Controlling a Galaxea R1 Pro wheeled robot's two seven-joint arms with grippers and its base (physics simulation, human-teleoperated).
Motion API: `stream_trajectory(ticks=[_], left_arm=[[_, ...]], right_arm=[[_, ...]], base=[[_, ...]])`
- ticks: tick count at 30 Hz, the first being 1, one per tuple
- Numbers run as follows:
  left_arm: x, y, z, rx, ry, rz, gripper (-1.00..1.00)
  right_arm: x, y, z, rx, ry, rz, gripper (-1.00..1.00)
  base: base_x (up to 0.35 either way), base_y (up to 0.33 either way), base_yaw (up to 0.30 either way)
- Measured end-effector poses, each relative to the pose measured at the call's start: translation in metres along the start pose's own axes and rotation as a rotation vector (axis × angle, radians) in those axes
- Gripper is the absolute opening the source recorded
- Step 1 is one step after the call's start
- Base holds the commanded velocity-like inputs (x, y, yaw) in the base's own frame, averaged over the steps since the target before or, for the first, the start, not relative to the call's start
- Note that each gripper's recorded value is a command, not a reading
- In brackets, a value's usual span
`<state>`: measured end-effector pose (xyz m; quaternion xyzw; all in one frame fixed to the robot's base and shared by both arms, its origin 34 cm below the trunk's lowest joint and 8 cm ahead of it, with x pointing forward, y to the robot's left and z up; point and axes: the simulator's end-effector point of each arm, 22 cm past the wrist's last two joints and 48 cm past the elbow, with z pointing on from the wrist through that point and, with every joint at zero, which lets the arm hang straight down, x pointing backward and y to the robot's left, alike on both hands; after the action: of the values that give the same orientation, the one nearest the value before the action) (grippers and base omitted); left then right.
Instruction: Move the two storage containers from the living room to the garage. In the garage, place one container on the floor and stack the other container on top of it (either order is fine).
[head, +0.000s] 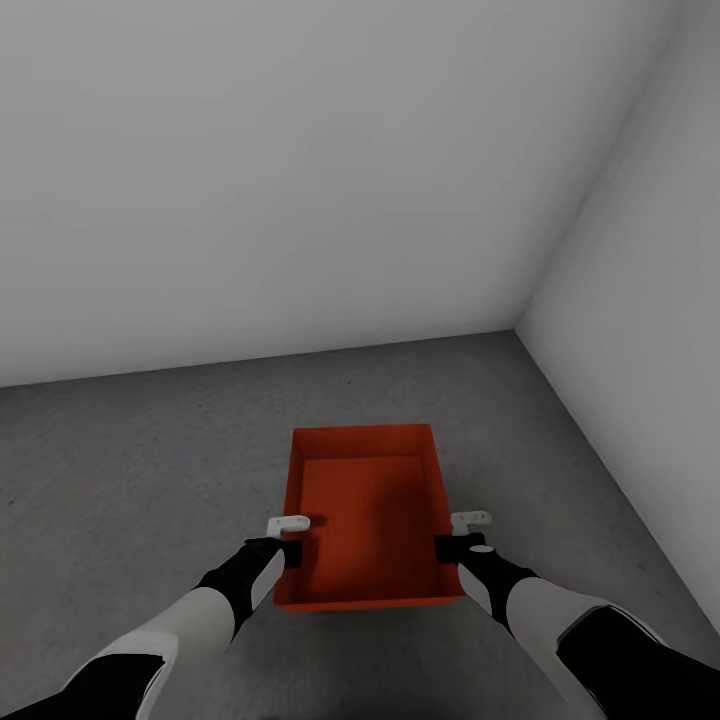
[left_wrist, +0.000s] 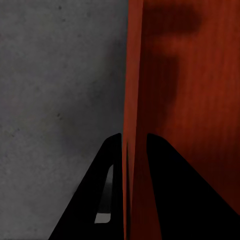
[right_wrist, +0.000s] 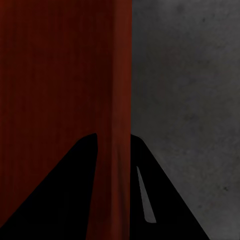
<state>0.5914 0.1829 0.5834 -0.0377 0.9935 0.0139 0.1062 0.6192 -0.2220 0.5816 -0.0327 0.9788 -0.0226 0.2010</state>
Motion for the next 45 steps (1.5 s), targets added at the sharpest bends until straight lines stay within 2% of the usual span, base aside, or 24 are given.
stream_trajectory(ticks=[45], left_arm=[[0.001,-0.002,0.049,-0.001,0.000,0.000,-1.00]], right_arm=[[0.010,0.002,0.048,0.000,0.000,0.001,-1.00]], base=[[0.000,0.000,0.000]])
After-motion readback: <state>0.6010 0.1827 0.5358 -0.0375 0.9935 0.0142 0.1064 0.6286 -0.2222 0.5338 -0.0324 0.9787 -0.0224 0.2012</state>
